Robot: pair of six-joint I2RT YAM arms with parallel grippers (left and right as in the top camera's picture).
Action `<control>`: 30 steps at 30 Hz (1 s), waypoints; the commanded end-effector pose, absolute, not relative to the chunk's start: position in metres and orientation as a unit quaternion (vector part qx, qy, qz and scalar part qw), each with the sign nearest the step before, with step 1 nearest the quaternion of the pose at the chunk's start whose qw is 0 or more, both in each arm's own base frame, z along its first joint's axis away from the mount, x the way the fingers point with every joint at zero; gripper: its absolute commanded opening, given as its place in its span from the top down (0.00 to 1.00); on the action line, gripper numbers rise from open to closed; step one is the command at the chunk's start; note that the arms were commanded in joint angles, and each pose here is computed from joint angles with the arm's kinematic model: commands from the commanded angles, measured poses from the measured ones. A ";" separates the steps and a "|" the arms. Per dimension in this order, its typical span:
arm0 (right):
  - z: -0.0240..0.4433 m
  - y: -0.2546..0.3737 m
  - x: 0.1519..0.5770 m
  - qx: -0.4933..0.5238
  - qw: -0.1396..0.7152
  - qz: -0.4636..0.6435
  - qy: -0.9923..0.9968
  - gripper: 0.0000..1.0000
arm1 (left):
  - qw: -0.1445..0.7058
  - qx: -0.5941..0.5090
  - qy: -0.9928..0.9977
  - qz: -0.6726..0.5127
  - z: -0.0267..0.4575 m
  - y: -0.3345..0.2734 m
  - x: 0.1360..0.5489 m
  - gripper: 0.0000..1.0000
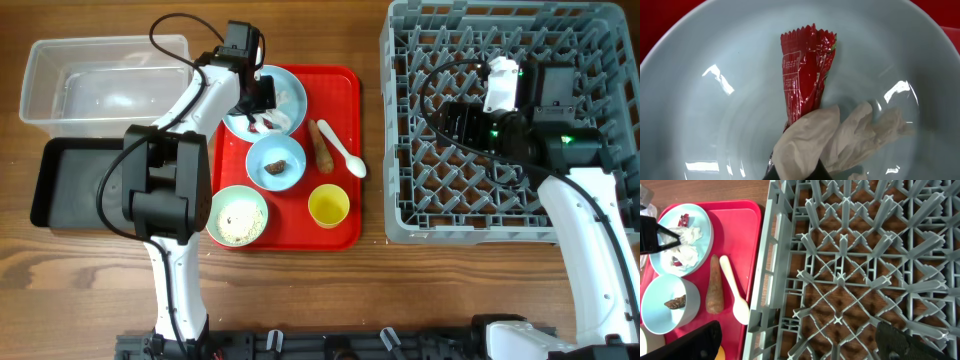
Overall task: Sort waste into correct bins and load items into the dishwasher rack
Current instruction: 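Grasp the wrapper and tissue, drop them into the clear bin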
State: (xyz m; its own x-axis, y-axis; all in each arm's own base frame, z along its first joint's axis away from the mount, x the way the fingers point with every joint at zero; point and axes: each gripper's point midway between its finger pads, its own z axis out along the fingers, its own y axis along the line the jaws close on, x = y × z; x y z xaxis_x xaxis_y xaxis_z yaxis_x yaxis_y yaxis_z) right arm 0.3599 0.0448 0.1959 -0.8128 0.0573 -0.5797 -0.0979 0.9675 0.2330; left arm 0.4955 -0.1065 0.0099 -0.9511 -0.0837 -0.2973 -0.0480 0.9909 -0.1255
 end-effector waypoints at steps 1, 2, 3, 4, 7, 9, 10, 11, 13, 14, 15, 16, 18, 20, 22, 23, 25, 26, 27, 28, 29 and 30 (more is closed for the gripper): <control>0.204 0.045 0.366 -0.005 0.316 0.130 0.940 0.00 | 0.193 -0.081 0.975 -0.080 0.058 -0.099 0.506 0.96; 0.205 0.045 0.366 -0.005 0.318 0.130 0.939 0.00 | 0.221 -0.097 0.966 -0.088 0.087 -0.094 0.512 0.96; 0.205 0.045 0.367 -0.005 0.319 0.130 0.939 0.00 | 0.237 -0.107 0.961 -0.093 0.103 -0.089 0.514 0.96; 0.206 0.045 0.368 -0.005 0.321 0.130 0.938 0.00 | 0.258 -0.118 0.954 -0.098 0.125 -0.082 0.516 0.96; 0.207 0.045 0.369 -0.004 0.324 0.131 0.937 0.00 | 0.308 -0.149 0.934 -0.104 0.178 -0.056 0.515 0.96; 0.207 0.045 0.369 0.002 0.324 0.133 0.937 0.00 | 0.327 -0.186 0.922 -0.094 0.197 -0.033 0.513 0.96; 0.207 0.045 0.369 0.006 0.324 0.134 0.937 0.00 | 0.332 -0.207 0.916 -0.087 0.201 -0.020 0.512 0.96; 0.207 0.045 0.370 0.006 0.324 0.135 0.936 0.00 | 0.337 -0.231 0.909 -0.077 0.205 -0.004 0.511 0.96; 0.208 0.045 0.370 0.006 0.326 0.135 0.936 0.00 | 0.341 -0.282 0.895 -0.052 0.205 0.030 0.509 0.96; 0.208 0.045 0.370 0.006 0.326 0.135 0.936 0.00 | 0.341 -0.310 0.887 -0.035 0.200 0.048 0.508 0.96; 0.208 0.045 0.370 0.005 0.326 0.135 0.936 0.00 | 0.341 -0.341 0.876 -0.017 0.196 0.066 0.506 0.96; 0.208 0.045 0.370 0.006 0.326 0.135 0.936 0.00 | 0.340 -0.371 0.864 0.001 0.190 0.083 0.505 0.96; 0.208 0.045 0.370 0.005 0.326 0.135 0.936 0.00 | 0.336 -0.421 0.842 0.022 0.174 0.112 0.507 0.96; 0.208 0.045 0.370 0.005 0.325 0.135 0.936 0.00 | 0.330 -0.443 0.833 0.022 0.159 0.124 0.510 0.96; 0.208 0.045 0.370 0.006 0.325 0.135 0.936 0.00 | 0.322 -0.462 0.826 0.024 0.139 0.134 0.515 0.96; 0.208 0.045 0.370 0.006 0.325 0.135 0.936 0.00 | 0.318 -0.463 0.827 0.026 0.133 0.136 0.516 0.96; 0.208 0.045 0.370 0.005 0.325 0.136 0.936 0.00 | 0.311 -0.464 0.829 0.028 0.122 0.137 0.518 0.87; 0.208 0.045 0.370 0.005 0.325 0.136 0.936 0.00 | 0.309 -0.464 0.830 0.029 0.118 0.137 0.518 0.77; 0.208 0.045 0.370 0.005 0.325 0.136 0.936 0.00 | 0.307 -0.464 0.830 0.030 0.117 0.137 0.518 0.59; 0.208 0.045 0.370 0.005 0.326 0.136 0.936 0.00 | 0.307 -0.464 0.830 0.030 0.117 0.137 0.518 0.39; 0.208 0.045 0.370 0.005 0.326 0.136 0.936 0.00 | 0.310 -0.464 0.830 0.029 0.118 0.138 0.519 0.21; 0.208 0.045 0.370 0.005 0.326 0.136 0.936 0.00 | 0.314 -0.461 0.829 0.028 0.121 0.138 0.520 0.13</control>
State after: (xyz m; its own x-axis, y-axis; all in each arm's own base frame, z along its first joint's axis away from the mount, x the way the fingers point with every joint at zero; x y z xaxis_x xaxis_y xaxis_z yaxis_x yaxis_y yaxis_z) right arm 0.3650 0.0448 0.1997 -0.7997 0.0829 -0.5946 -0.0830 0.9656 0.2463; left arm 0.5189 0.1321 0.1136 -0.4051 -0.7492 -0.5239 -0.7752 0.5854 -0.2377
